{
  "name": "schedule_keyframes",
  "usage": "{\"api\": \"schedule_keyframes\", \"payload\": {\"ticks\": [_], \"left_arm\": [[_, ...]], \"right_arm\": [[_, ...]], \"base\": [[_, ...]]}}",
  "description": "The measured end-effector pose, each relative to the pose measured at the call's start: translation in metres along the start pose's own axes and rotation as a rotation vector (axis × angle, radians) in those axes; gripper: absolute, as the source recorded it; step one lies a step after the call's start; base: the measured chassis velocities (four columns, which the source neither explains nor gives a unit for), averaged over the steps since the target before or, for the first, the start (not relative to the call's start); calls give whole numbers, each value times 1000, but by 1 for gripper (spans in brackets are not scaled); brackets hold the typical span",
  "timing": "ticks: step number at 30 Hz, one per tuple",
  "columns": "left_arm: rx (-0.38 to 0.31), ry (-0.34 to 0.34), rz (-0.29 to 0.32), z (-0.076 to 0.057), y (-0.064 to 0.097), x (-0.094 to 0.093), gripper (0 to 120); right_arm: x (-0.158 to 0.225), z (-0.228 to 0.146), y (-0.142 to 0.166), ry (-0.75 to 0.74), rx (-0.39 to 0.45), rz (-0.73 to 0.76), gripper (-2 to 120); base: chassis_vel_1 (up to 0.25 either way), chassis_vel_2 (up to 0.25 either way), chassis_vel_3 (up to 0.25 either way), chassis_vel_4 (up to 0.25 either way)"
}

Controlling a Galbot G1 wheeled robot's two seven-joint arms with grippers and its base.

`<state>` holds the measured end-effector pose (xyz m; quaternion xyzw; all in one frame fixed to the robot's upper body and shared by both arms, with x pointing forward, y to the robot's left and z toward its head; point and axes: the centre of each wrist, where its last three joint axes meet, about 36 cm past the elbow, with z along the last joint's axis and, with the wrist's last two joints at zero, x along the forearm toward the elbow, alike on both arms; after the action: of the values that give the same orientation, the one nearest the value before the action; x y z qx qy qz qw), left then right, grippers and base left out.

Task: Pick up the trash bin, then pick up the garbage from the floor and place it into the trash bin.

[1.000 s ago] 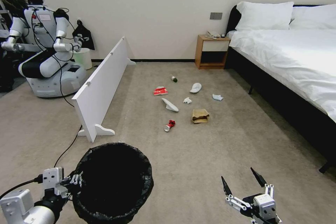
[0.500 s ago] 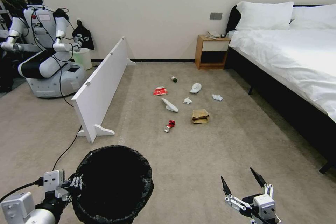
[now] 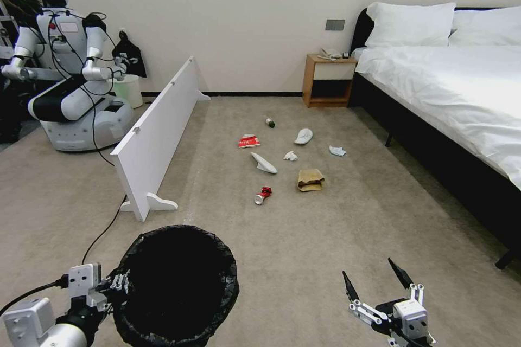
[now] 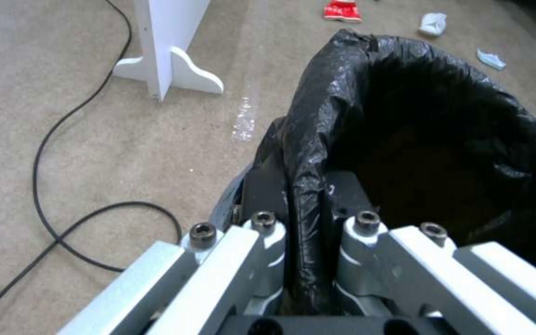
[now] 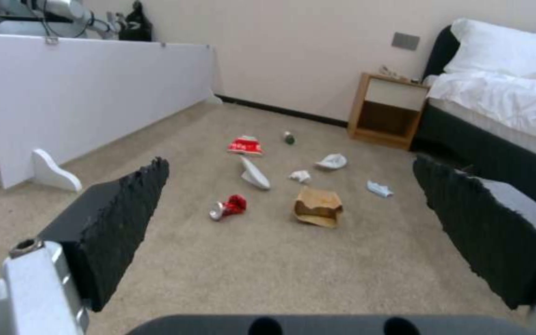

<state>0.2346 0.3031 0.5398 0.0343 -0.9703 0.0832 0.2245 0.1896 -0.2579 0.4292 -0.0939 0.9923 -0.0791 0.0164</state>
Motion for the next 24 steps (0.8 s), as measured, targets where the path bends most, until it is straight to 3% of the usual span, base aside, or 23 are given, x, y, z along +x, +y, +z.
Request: {"api": "schedule_keyframes", "payload": {"ticks": [24], "left_arm": [[1,-2,6,0,-1,-1,5]], "right_arm": [[0,-1,-1,-2,-3,-3,100]], "base": [[-72,67,75,-70]]}}
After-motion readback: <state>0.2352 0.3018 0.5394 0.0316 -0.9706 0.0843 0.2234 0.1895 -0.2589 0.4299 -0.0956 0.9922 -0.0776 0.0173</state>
